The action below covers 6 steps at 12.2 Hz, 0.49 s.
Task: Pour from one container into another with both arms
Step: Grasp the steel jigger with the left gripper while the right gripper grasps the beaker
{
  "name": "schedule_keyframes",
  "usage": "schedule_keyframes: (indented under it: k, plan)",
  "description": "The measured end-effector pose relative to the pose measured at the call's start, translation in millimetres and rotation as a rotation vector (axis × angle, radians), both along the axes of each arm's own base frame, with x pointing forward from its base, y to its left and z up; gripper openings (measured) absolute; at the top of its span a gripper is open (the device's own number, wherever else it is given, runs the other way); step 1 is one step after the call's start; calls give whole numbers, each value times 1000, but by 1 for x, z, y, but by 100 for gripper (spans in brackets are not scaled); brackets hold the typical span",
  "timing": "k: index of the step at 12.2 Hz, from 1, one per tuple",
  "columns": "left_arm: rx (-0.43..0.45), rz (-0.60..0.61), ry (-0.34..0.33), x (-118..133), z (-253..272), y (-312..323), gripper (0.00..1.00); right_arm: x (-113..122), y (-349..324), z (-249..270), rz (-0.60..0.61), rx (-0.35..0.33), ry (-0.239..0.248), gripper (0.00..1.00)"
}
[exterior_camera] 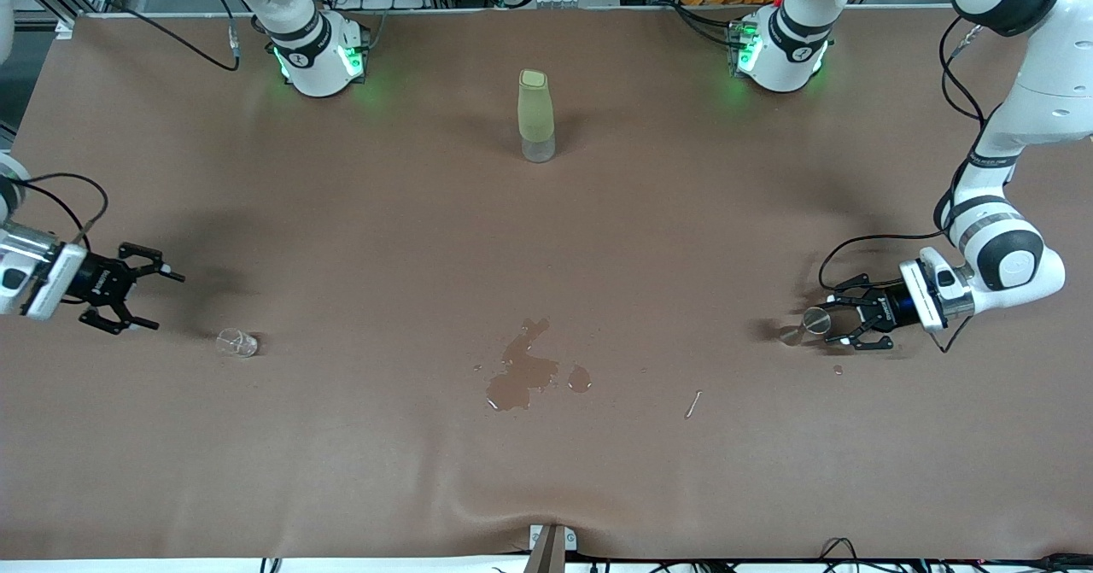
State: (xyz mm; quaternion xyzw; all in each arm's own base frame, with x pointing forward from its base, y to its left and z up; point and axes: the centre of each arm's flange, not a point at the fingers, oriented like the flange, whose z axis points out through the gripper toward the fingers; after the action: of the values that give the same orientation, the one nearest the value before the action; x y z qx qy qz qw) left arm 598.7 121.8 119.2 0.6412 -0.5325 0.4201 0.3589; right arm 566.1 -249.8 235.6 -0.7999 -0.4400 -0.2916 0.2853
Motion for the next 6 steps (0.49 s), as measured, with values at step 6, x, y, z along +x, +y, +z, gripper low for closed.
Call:
schedule_keyframes:
  k: [6]
  plan:
    - [-42,5,-13,8,1,-26,54,-8,-2,-72,29,82,-181,100]
